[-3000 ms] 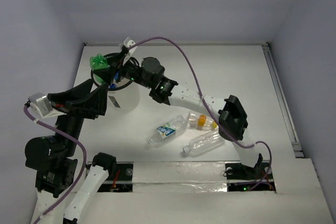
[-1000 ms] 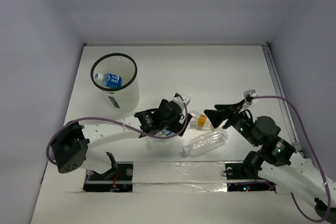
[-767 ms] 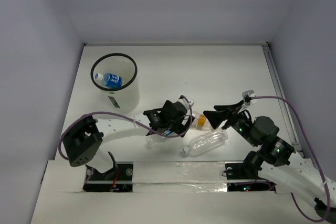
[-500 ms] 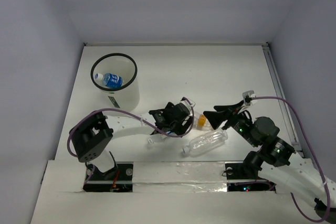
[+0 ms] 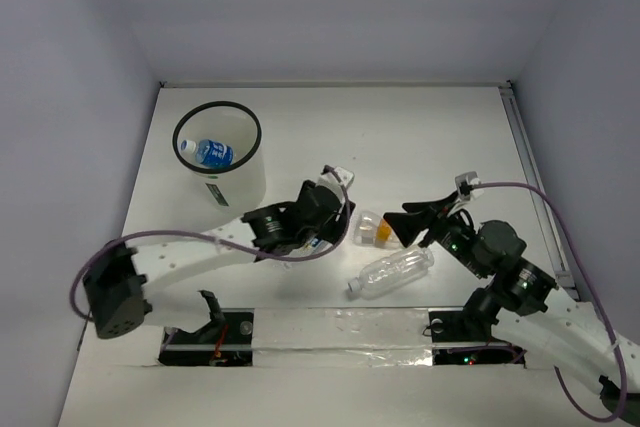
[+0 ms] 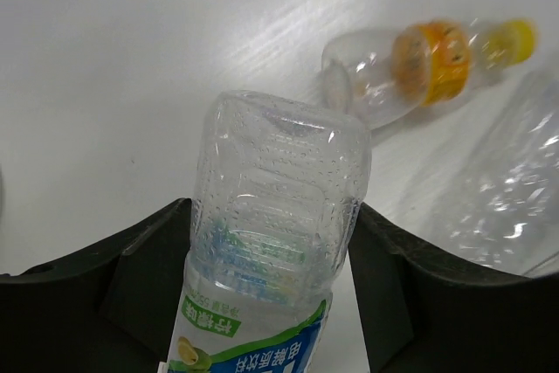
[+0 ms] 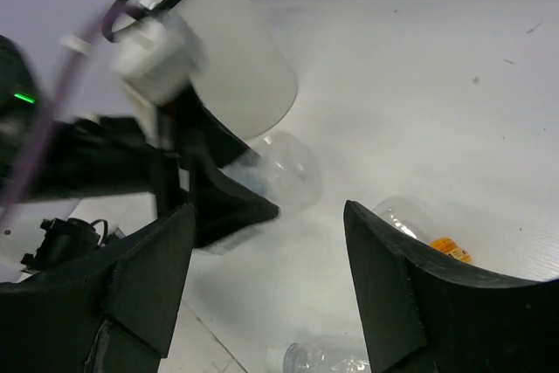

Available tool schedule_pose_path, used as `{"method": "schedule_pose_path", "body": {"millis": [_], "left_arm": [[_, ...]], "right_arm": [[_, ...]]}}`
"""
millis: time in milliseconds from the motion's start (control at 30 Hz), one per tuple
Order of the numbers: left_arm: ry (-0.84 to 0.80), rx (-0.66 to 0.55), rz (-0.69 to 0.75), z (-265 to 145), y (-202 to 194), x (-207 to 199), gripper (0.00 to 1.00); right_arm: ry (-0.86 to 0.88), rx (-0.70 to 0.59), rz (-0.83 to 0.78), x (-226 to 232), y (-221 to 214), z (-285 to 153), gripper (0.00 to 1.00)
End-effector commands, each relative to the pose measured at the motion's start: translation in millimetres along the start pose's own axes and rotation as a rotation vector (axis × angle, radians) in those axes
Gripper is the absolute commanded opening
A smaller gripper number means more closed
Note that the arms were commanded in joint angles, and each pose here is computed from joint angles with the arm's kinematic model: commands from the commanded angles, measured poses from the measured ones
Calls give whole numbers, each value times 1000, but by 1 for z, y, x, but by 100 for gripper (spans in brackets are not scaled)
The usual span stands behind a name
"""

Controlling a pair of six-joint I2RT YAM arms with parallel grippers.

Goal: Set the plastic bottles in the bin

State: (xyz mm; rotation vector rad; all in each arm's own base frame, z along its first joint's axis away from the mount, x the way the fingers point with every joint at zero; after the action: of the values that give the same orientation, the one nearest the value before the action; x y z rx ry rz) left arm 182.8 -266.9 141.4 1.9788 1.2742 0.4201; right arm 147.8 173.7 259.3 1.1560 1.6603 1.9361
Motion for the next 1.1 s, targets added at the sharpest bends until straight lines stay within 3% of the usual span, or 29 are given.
{"method": "schedule_pose_path", "body": {"millis": [0, 167, 300, 433, 600, 800, 1067], "left_arm": [[-53, -245, -150, -56, 65, -2, 46], [-102, -594, -336, -142, 156, 15, 46], [-35, -861, -454, -197, 212, 55, 47], [159, -1066, -539, -231, 245, 119, 47], [347, -1273, -561, -250, 257, 167, 46], [517, -1320, -505, -227, 254, 208, 45], [619, -1279, -443, -176, 241, 241, 45]], "right_arm": [[49, -53, 9, 9, 10, 4, 74], [92, -56, 10, 16, 12, 8, 73], [109, -68, 12, 19, 13, 9, 73], [121, -70, 9, 20, 12, 11, 73], [147, -74, 4, 21, 7, 11, 73], [200, -69, -3, 27, 2, 9, 73], [233, -50, -23, 27, -7, 4, 73]]}}
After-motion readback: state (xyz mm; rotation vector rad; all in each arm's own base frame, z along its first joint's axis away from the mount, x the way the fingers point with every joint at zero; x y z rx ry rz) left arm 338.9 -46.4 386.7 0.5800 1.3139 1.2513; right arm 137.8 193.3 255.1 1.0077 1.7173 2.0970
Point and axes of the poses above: each gripper's point midway between its finger pads, its own z axis out along the fingers, its own x axis along the line the jaws close on, y = z × x, the point moved 4 cm from there along -z, back along the fingers, and after that the axes turned 9 degrees about -z, right-handed, at the moved point
